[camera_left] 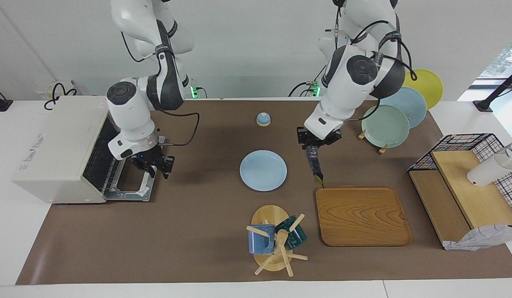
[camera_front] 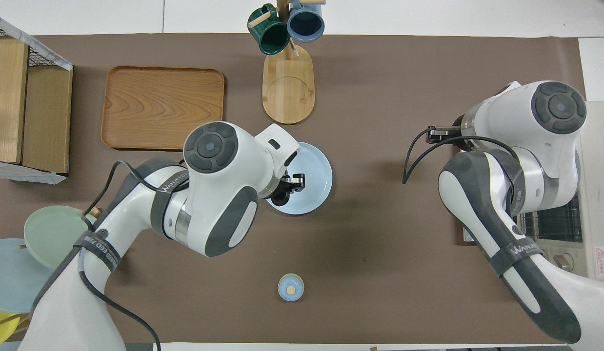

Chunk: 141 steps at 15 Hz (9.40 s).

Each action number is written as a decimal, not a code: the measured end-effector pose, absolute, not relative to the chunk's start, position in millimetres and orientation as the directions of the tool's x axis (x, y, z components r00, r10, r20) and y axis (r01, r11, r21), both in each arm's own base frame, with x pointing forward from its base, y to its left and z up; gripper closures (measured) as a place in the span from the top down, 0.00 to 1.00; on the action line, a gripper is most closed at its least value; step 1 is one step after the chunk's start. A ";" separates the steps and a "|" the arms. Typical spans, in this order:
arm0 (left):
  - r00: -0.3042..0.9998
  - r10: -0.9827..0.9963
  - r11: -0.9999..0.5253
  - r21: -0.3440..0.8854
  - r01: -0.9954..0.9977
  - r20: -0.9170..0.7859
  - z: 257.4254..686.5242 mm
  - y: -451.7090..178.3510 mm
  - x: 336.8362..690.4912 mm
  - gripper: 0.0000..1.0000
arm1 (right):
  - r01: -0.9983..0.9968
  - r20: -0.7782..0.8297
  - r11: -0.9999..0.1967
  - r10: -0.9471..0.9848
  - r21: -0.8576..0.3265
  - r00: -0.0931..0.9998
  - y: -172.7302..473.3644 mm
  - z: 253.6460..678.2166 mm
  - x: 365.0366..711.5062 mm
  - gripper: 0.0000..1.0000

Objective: Put eggplant into oven
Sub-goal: 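Lower the eggplant onto the blue plate with the left gripper and release, then withdraw the left gripper while the right gripper reaches the eggplant on the plate, then grasp the eggplant on the blue plate with the right gripper and lift, then carry the eggplant into the open oven with the right gripper and release, then push the oven door shut with the right gripper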

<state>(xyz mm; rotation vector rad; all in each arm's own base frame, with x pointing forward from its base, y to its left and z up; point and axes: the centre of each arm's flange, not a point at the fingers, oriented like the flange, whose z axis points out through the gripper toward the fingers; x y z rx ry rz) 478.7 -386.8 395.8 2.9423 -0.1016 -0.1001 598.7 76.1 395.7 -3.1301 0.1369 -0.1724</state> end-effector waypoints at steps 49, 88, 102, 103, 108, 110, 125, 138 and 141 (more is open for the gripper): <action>0.991 -0.114 -0.993 0.019 -0.113 -0.075 587.1 -42.7 558.6 1.00 | 0.014 0.210 -0.995 0.035 0.102 0.977 512.9 291.5 521.7 0.43; 0.992 -0.117 -0.993 0.007 -0.117 -0.051 602.5 -26.7 538.6 1.00 | -0.119 0.033 -0.959 -0.115 0.258 0.993 -41.5 388.4 533.9 0.17; 0.992 -0.117 -0.993 0.007 -0.117 -0.051 602.6 -26.7 538.7 1.00 | -0.182 0.102 -0.982 -0.177 0.044 0.979 51.6 393.9 561.1 0.01; 0.992 -0.117 -0.993 0.007 -0.117 -0.051 602.6 -26.7 538.7 1.00 | -0.183 0.100 -0.982 -0.178 0.044 0.979 53.6 375.5 559.1 0.01; 0.992 -0.117 -0.993 0.007 -0.117 -0.050 602.6 -26.7 538.7 1.00 | -0.188 0.042 -0.980 -0.185 0.065 0.982 47.5 319.8 548.8 0.01; 0.992 -0.117 -0.993 0.007 -0.117 -0.050 602.6 -26.7 538.7 1.00 | -0.188 0.024 -0.980 -0.186 0.072 0.982 46.4 309.3 547.4 0.01; 0.992 -0.117 -0.993 0.007 -0.117 -0.050 602.6 -26.7 538.7 1.00 | 0.042 -0.071 -0.949 0.021 0.312 0.997 47.3 355.5 564.6 0.01; 0.992 -0.117 -0.993 0.007 -0.117 -0.050 602.6 -26.7 538.8 1.00 | 0.073 -0.070 -0.943 0.053 0.325 0.996 -53.8 456.1 558.4 0.04; 0.992 -0.117 -0.993 0.007 -0.117 -0.050 602.6 -26.7 538.8 1.00 | 0.056 -0.068 -0.956 0.038 0.288 0.997 -68.8 462.0 556.4 0.13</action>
